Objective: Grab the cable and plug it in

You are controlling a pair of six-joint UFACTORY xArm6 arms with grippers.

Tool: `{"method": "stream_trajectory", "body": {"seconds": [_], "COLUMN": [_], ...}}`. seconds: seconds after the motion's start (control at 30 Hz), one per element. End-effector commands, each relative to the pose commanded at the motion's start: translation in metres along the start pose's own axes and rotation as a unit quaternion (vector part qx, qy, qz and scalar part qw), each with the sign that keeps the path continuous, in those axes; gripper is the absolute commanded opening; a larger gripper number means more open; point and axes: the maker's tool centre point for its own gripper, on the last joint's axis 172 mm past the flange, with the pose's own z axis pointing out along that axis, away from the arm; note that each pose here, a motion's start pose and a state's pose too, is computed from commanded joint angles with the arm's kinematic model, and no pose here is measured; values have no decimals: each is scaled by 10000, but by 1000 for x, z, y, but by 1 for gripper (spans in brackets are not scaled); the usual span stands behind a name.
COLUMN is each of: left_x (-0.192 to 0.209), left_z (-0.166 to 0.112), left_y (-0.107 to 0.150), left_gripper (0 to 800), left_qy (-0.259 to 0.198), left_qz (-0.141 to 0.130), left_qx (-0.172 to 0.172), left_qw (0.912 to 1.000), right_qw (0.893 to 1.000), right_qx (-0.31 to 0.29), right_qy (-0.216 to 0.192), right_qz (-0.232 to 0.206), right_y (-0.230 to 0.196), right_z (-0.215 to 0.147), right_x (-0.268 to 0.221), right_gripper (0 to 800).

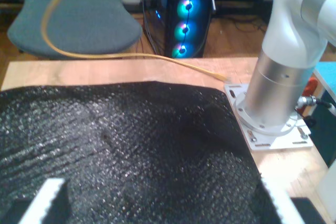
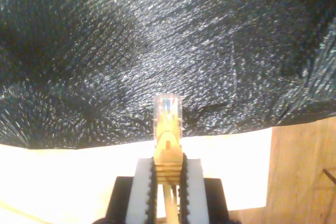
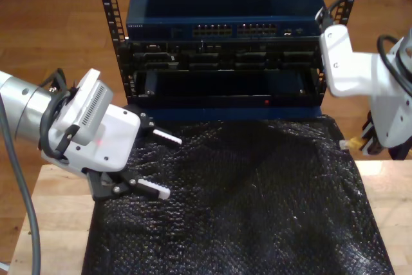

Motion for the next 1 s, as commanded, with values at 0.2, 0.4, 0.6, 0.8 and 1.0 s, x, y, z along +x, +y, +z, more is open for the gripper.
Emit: {"method": "stream_trajectory", "body": {"seconds": [0.2, 0.4, 0.6, 0.8, 1.0], "left_x": [19, 49, 71, 89, 104], "left_z": [17, 30, 27, 31, 37], "left_y": [0, -15, -30, -43, -64], "left_gripper": [800, 800, 800, 800, 800], "left_qy": [-73, 244, 553, 799, 841], "left_qz": [170, 293, 293, 359, 443], "left_qx": [-310, -345, -205, -70, 0], "left_qw": [9993, 9987, 9978, 9961, 9955], "right_qw": [9994, 9970, 9940, 9911, 9892], "right_qx": [127, 219, 243, 348, 383], "right_qy": [298, 667, 1003, 1091, 1195], "right_qz": [152, 328, 357, 673, 753], "right_y": [2, 10, 24, 33, 36], "right_z": [-1, -9, -25, -25, -27], "right_x": [19, 42, 64, 73, 81], "right_gripper": [4, 3, 4, 4, 4]}}
